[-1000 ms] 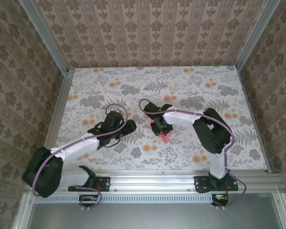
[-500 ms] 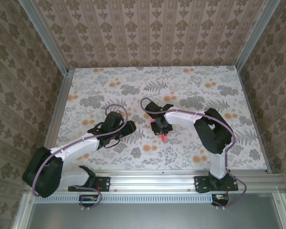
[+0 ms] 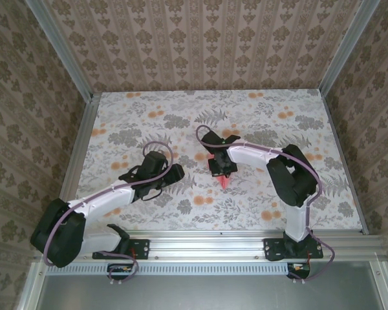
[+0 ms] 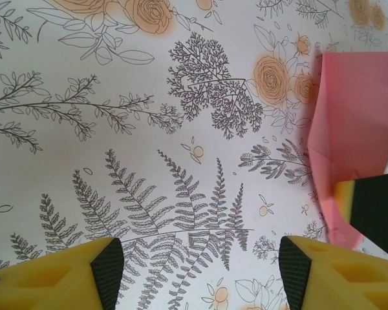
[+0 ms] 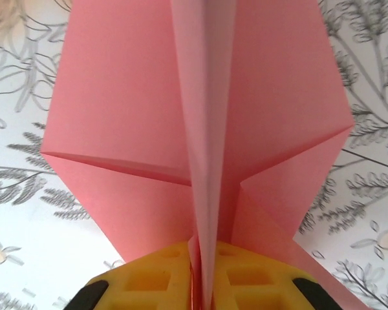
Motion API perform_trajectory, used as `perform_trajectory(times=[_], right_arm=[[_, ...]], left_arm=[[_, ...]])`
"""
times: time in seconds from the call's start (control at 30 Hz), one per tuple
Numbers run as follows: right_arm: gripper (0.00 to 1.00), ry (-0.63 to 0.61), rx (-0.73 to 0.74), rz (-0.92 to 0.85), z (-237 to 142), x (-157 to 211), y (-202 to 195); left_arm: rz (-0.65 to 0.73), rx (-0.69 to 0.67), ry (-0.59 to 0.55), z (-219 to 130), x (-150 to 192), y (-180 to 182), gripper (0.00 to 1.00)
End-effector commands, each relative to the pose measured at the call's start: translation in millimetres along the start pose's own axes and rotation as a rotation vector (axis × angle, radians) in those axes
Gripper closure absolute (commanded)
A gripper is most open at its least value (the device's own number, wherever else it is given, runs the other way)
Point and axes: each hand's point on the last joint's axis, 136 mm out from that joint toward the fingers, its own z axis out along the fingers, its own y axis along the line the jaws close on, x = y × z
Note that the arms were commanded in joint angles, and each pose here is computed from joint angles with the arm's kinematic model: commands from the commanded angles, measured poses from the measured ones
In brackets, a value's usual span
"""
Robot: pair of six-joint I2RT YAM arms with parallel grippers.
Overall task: Fold a paper plane with a square sheet of paper (pick it up from the middle)
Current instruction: Move the paper plane to the center of the table, then turn over the paper plane at the center of the table.
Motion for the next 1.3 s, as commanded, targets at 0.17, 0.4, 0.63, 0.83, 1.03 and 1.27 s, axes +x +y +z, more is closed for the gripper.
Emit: perform_trajectory(times=[0.17,0.4,0.63,0.83,1.03,1.27], right_arm=[[0.68,-0.015,-0.025,0.004,-24,-3,1],[0.46,-0.336,-0.026,-0.019,-150,-41,-24],[0.32,-0.823,0.188,-0.012,-273,-48,-103],[0.00,-1.110,0.421,0.093,-292,-31,-181],[0.09,-0.832,-0.181,0.172,-209,-29,-152],[0.32,-0.345,-0.610,0.189,-112,-23,-39]], left_arm=[[0.054,0.015,-0.050,-17,-17,-12,0.32],[0.146,-0.081,-0.207,-59,-49,-5,0.31],[0.216,-0.278,-0.427,-118,-81,36,0.18],[0.234,-0.452,-0.561,-155,-103,86,0.02],[0.159,-0.475,-0.516,-156,-103,116,0.01],[0.068,-0.344,-0.467,-140,-93,109,0.01]])
